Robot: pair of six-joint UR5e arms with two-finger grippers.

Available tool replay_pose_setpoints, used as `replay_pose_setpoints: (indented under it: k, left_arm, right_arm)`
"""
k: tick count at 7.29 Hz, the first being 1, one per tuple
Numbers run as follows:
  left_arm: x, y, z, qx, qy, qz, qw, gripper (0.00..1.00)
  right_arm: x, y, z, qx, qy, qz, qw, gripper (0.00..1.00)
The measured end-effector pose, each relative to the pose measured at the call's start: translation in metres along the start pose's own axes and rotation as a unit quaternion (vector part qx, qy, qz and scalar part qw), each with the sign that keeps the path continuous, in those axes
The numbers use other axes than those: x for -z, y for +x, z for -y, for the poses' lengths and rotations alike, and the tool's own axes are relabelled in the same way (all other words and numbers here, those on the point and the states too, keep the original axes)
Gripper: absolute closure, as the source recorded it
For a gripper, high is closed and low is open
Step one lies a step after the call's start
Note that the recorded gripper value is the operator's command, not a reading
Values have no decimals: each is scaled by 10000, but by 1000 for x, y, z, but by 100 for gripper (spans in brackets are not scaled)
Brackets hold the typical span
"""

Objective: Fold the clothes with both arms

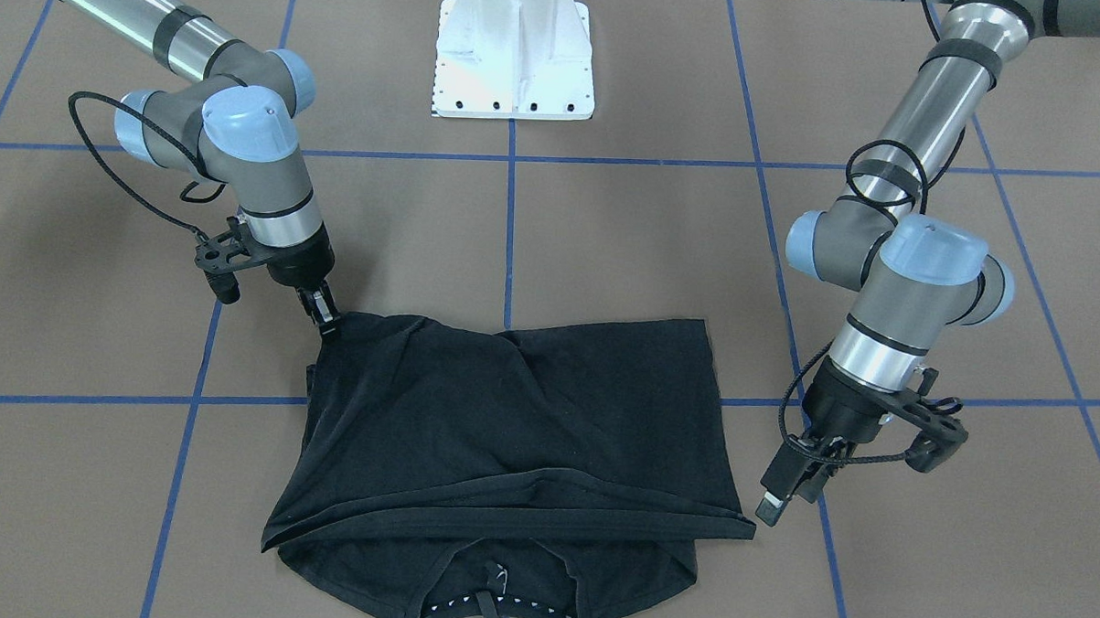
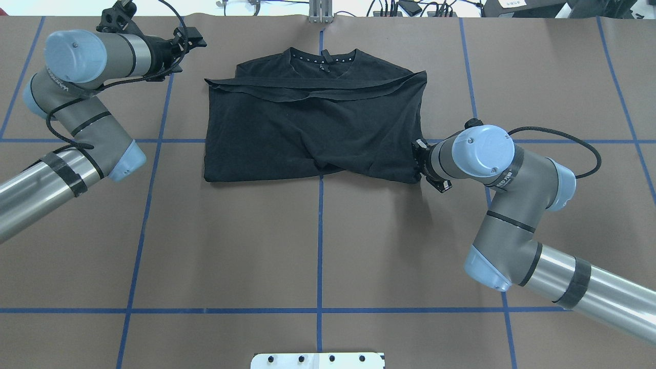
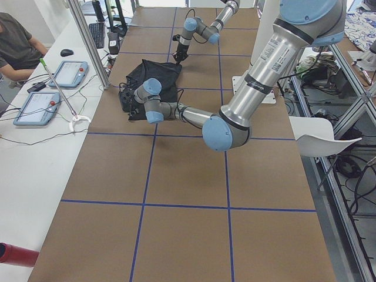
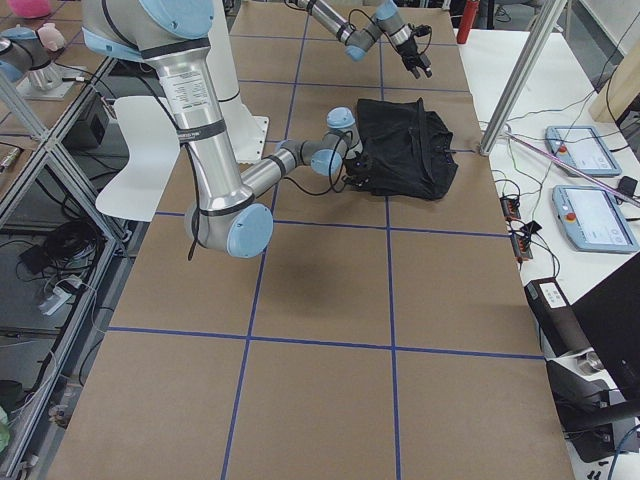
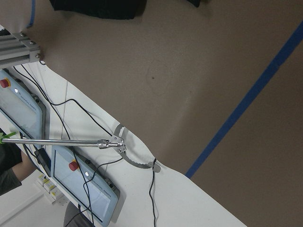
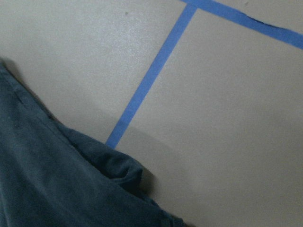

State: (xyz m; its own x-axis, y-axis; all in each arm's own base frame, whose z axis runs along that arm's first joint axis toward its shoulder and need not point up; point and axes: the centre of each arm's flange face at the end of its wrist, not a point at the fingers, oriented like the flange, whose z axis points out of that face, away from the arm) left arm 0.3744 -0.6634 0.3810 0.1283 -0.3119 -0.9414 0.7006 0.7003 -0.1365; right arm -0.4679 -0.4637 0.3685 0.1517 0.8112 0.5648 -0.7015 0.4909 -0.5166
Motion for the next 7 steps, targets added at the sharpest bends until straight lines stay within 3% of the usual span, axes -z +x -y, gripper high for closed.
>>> replay_pose_setpoints:
  k: [2, 3, 5, 6, 7]
  left_arm:
    - [1, 2, 0, 7, -3, -22, 10000, 1]
    - [3, 7, -2, 21, -17, -39, 10000, 1]
    - [13, 24, -9, 21, -96, -107, 9999, 1]
    - [19, 31, -14, 18, -207, -157, 9997, 1]
    - [26, 38, -20, 15, -342, -216, 9992, 1]
  right_arm:
    - [21, 23, 6, 2, -95, -108, 9999, 100]
    - [41, 47, -3, 59, -125, -314, 9994, 100]
    - [86, 96, -53, 323, -371, -1102, 9927, 100]
    - [108, 117, -81, 441, -769, -1585, 9834, 83]
    - [127, 139, -111, 512, -1194, -2070, 9697, 1]
